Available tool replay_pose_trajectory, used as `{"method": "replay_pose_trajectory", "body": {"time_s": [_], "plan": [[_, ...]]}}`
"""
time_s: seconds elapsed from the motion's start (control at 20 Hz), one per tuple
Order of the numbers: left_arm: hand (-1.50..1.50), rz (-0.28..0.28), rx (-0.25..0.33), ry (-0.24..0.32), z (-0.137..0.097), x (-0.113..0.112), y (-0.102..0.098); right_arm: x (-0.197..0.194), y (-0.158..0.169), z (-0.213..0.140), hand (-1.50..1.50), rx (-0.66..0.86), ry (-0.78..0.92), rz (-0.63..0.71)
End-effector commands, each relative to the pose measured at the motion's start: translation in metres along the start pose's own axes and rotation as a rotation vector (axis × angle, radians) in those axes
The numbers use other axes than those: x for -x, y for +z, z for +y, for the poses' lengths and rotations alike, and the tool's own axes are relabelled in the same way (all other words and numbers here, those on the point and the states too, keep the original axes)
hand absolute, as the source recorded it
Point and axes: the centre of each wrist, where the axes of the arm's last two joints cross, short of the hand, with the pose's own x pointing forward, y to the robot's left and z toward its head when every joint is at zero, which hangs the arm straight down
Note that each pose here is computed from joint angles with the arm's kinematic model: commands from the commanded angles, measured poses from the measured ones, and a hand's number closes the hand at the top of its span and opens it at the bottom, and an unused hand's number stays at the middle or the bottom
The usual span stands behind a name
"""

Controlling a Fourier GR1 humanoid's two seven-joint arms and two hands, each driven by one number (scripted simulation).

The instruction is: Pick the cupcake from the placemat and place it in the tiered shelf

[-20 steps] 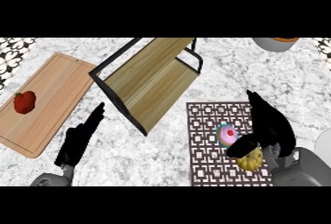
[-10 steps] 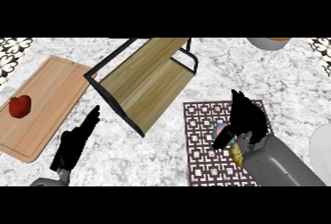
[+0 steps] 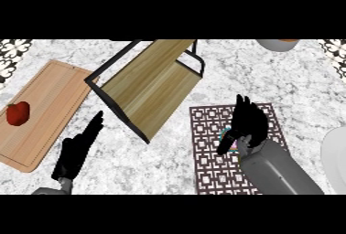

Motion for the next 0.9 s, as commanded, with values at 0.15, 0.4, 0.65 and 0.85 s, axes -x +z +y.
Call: {"method": "replay_pose_trajectory", "body": {"time_s": [0.15,0.4,0.65,0.85], "plan": [[0.0,-0.011,-0.003,0.008,-0.009,-0.008,-0.006,-0.009,0.003,0.01,-1.5,-0.02,0.094,0.235],[0.0,-0.01,0.009,0.002,-0.006,0.003,0.0,-0.004,-0.003,0.02,-1.5,-0.017,0.094,0.237],[0.0,-0.009,0.005,0.007,-0.01,0.002,-0.003,0.003,-0.013,0.029,-1.5,-0.052,0.136,0.236],[0.0,-0.018,0.018,0.004,0.0,-0.004,-0.011,0.001,-0.029,0.033,-1.5,-0.051,0.104,0.242]]}}
